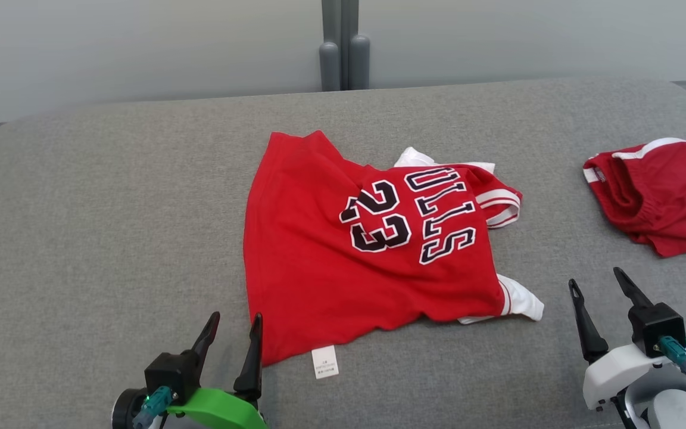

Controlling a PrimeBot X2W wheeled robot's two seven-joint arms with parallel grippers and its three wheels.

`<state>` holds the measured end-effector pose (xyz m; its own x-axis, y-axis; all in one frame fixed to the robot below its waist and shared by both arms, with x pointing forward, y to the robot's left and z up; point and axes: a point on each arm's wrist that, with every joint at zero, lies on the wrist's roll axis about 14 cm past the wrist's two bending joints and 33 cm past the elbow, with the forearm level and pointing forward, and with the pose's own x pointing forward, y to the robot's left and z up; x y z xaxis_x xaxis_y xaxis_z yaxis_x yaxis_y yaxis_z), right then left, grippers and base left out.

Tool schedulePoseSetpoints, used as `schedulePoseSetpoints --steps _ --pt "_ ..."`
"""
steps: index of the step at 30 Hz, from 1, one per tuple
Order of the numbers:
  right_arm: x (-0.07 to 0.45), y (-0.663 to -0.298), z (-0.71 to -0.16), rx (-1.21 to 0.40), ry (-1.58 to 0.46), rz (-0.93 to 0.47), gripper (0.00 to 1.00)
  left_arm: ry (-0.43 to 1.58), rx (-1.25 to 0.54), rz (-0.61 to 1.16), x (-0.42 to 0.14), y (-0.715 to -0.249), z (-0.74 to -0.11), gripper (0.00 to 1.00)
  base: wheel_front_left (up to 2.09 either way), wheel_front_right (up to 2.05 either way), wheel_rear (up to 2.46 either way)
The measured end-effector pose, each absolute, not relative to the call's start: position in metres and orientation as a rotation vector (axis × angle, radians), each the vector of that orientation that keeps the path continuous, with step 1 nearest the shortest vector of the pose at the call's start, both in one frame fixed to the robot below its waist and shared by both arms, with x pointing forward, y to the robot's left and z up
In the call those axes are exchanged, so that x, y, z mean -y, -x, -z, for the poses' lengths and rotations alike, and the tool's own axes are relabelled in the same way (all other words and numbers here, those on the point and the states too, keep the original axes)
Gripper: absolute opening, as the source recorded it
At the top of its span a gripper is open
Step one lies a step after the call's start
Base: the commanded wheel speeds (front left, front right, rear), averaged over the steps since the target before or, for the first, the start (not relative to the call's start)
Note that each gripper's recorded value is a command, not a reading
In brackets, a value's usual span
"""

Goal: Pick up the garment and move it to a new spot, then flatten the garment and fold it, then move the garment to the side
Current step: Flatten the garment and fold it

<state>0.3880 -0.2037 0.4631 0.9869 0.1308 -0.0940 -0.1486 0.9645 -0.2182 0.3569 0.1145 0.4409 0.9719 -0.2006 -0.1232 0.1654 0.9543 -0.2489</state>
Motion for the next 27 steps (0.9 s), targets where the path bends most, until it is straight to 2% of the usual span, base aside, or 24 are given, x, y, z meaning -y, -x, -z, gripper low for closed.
schedulePoseSetpoints --steps 10,19,20,21,27 --pt "0.203 -0.385 -0.459 -0.086 0.168 -0.103 1.00 0.213 -0.215 0.227 -0.097 -0.379 -0.422 1.00 0.00 0.00 0.00" --pt "0.212 -0.389 -0.458 -0.090 0.158 -0.072 1.00 0.206 -0.398 0.215 -0.090 -0.382 -0.370 1.00 0.00 0.00 0.00" --pt "0.213 -0.388 -0.457 -0.092 0.157 -0.068 1.00 0.211 -0.409 0.225 -0.087 -0.381 -0.367 0.46 0.00 0.00 0.00" --pt "0.214 -0.388 -0.457 -0.093 0.154 -0.063 1.00 0.216 -0.420 0.227 -0.086 -0.381 -0.364 0.00 0.00 0.00 0.00" --pt "0.213 -0.391 -0.459 -0.084 0.139 -0.057 1.00 0.239 -0.372 0.172 -0.097 -0.392 -0.377 0.00 0.00 0.00 0.00"
